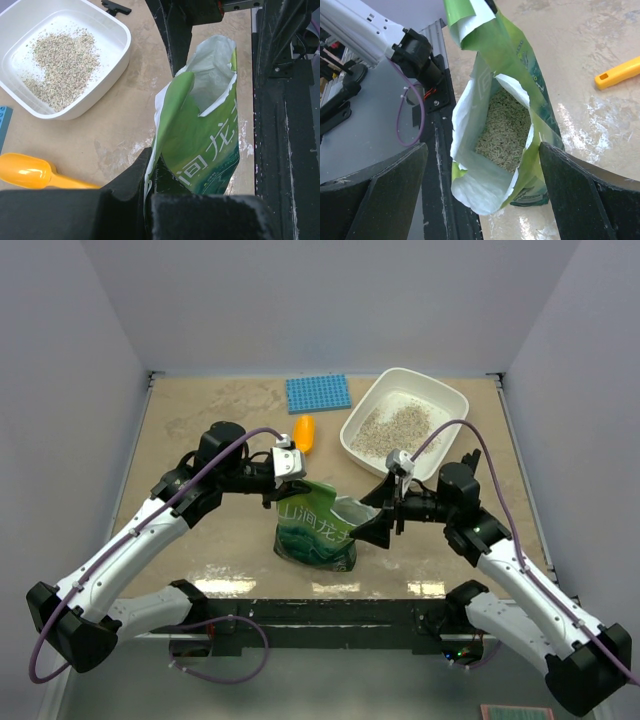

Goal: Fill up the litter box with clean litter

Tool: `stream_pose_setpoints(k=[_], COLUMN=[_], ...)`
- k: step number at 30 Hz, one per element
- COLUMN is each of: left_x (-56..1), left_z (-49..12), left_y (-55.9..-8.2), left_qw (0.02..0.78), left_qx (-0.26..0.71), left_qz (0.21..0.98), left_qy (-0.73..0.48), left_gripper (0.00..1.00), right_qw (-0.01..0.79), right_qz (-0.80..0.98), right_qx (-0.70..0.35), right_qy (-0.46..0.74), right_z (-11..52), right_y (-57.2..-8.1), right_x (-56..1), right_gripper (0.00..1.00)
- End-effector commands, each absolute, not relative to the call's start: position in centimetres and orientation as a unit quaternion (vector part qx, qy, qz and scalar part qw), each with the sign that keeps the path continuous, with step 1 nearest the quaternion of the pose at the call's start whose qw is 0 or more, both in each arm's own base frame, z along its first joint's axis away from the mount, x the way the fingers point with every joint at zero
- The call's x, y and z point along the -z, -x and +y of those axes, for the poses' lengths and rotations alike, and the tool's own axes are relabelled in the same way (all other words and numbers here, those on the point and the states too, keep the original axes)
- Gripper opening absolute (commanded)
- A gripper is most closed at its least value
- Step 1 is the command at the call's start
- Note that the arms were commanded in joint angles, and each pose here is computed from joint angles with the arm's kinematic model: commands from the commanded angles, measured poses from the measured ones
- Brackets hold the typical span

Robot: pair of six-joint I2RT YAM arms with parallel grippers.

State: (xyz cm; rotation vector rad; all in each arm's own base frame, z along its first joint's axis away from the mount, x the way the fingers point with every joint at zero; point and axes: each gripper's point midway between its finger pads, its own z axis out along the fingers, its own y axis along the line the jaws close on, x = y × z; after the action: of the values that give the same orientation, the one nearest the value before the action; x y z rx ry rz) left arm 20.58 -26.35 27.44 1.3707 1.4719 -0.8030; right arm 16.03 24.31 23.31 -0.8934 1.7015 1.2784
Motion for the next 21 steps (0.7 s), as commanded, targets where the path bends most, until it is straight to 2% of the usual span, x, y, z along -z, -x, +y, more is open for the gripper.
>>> stream_pose_setpoints(k=[1, 10, 13, 14, 21], left_x=[-31.0, -31.0, -30.9, -31.0, -30.7], left_z=[-26.7, -26.6, -26.4, -26.3, -26.0], left_y=[-21.8, -22.1, -22.2, -22.2, -22.3], left_qw=[0.535, 0.536, 0.538, 0.540, 0.540], left_qx=[0.312, 0.305, 0.297, 0.295, 0.289], left_qz=[0.560, 0.564, 0.567, 0.567, 0.572], left_qy=[-0.550, -0.549, -0.548, -0.548, -0.545], left_gripper=[0.00, 0.00, 0.00, 0.00, 0.00], right_qw=[0.418, 0.419, 0.426, 0.430, 0.444], right_qz=[0.662, 0.698, 0.728, 0.737, 0.742], right_qx=[-0.504, -0.465, -0.432, -0.420, -0.418], right_qy=[0.365, 0.348, 0.321, 0.309, 0.279], right_z=[25.4, 26.7, 26.0, 25.7, 24.9], right_y=[-16.0, -17.7, -19.1, -19.6, -19.4], right_x=[-23.7, -21.6, -20.7, -20.4, -20.9], right_gripper=[0.98, 0.96, 0.89, 0.84, 0.65])
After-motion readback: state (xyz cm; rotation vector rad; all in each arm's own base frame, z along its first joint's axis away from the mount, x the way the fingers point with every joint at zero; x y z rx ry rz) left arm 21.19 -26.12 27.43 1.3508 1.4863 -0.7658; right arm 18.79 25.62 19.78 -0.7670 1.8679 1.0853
